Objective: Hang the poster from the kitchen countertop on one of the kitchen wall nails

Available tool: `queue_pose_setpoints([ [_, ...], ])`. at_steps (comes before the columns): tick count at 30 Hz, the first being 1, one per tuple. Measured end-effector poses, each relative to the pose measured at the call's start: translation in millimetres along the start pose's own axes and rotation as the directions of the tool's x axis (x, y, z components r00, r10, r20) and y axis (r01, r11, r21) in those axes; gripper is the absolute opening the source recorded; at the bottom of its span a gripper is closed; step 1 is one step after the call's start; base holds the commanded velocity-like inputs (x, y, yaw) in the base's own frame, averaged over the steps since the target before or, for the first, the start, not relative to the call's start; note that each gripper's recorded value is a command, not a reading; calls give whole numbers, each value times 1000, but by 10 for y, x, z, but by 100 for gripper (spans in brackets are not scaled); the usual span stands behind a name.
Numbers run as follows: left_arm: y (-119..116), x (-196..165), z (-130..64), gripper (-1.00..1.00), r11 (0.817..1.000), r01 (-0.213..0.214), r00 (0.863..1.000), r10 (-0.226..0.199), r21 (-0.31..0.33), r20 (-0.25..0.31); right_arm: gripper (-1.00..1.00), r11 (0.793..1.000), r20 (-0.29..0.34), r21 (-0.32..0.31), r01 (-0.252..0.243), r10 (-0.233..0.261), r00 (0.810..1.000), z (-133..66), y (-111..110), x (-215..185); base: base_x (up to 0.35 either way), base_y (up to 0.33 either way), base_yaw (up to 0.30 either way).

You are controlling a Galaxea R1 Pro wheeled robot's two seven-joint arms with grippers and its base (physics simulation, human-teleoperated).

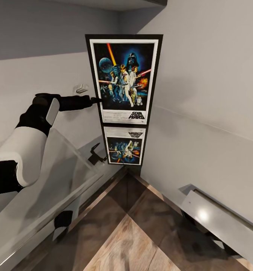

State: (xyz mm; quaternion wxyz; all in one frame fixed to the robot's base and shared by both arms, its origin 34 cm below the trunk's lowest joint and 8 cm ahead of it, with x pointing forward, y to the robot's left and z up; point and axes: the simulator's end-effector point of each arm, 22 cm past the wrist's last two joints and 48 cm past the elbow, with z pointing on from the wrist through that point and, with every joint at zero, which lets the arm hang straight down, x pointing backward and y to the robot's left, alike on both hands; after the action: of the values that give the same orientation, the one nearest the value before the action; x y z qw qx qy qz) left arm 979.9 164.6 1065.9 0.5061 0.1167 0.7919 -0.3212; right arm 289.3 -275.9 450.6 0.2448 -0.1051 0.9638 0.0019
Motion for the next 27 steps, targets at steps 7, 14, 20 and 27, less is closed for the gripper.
queue_pose_setpoints([
  [7,1,1,1,100,1000,0,1000,0,0,0,100,1000,0,0,0,0,1000,0,0,0,9,0,0],
  [14,6,6,2,100,1000,0,1000,0,-2,-1,100,1000,0,-1,-1,1,1000,1,11,-2,21,0,0],
  [20,5,3,1,100,1000,0,1000,0,-2,-1,100,1000,0,-1,-1,1,1000,1,10,-2,49,0,0],
  [27,10,0,-4,100,1000,0,1000,0,-2,0,100,1000,0,-1,-1,1,1000,1,11,-2,11,0,0],
])
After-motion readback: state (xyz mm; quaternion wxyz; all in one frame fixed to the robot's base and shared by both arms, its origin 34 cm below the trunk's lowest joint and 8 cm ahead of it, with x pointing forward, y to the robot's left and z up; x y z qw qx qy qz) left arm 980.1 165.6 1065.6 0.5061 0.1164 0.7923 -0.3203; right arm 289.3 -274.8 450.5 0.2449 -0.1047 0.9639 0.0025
